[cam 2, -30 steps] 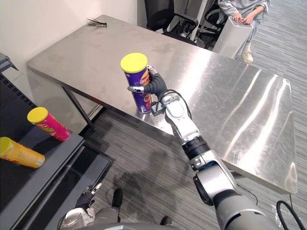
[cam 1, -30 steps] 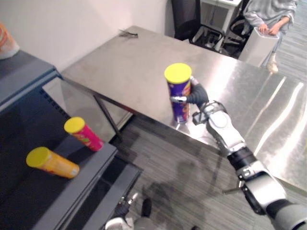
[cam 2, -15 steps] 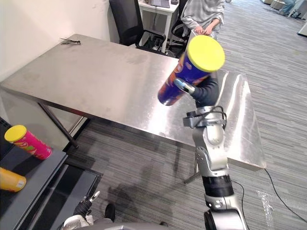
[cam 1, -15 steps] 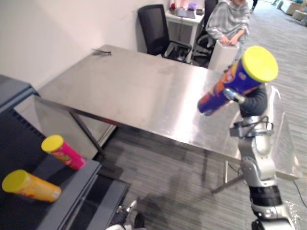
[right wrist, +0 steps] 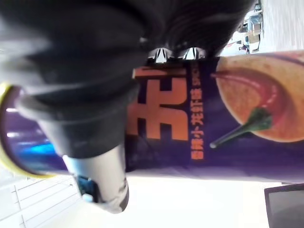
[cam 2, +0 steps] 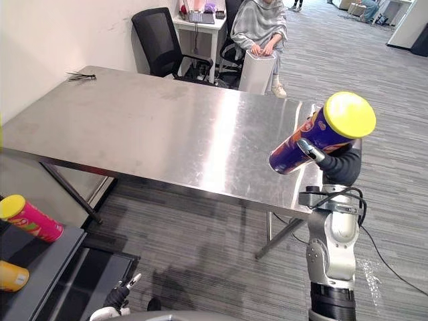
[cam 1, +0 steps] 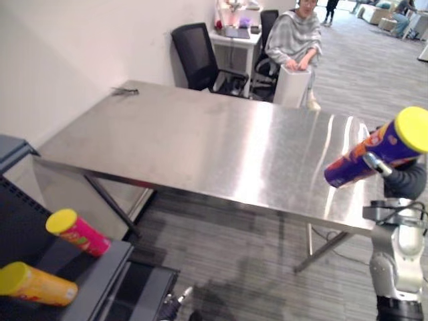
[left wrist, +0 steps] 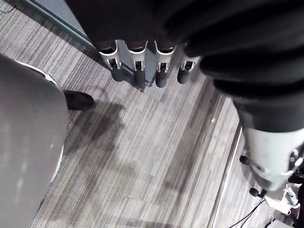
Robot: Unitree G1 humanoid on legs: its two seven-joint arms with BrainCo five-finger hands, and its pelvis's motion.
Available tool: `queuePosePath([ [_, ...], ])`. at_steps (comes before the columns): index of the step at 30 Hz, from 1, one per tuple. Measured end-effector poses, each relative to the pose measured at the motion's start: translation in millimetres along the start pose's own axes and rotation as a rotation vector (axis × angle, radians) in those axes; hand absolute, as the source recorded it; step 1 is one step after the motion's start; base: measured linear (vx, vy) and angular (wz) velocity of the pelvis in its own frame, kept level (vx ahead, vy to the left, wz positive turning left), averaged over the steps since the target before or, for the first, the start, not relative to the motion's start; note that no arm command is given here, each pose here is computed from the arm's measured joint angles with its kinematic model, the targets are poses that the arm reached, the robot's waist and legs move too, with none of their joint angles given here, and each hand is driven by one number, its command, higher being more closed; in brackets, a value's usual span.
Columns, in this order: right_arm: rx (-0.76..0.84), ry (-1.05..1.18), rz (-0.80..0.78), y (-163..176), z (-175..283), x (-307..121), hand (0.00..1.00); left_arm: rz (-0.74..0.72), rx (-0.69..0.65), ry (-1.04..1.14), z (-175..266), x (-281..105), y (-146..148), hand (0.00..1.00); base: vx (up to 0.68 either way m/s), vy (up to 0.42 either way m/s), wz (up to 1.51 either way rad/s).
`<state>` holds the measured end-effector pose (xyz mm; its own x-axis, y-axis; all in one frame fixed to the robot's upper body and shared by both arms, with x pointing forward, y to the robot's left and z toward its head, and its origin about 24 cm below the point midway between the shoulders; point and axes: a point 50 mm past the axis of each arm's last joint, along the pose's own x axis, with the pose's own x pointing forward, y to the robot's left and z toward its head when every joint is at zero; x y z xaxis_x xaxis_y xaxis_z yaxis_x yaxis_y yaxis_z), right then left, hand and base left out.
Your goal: Put the gum and the chips on the shelf.
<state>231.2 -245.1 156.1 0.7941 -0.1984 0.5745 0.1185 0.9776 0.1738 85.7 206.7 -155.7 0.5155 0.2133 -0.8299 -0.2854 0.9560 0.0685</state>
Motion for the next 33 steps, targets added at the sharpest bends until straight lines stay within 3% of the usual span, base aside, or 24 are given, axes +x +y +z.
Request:
queuePosePath([
  [8,0.048,0.012,-0.026,6,-3,-11,1.0,-0.003,-0.021,0.004,-2,-1,1,0.0,-0.04,-0.017,0.06],
  [14,0.117,0.027,0.041,27,-8,-10,1.0,0.024,-0.1,-0.022,5,1,2,0.0,-0.14,-0.11,0.62],
  [24,0.079,-0.076,-0.04,9,9,4,1.0,0.067,-0.164,0.05,-20,-8,13,0.0,-0.11,-0.116,1.33],
  [33,0.106,-0.095,-0.025,16,9,12,1.0,0.086,-0.224,0.088,-28,-10,15,0.0,-0.07,0.165,0.91],
])
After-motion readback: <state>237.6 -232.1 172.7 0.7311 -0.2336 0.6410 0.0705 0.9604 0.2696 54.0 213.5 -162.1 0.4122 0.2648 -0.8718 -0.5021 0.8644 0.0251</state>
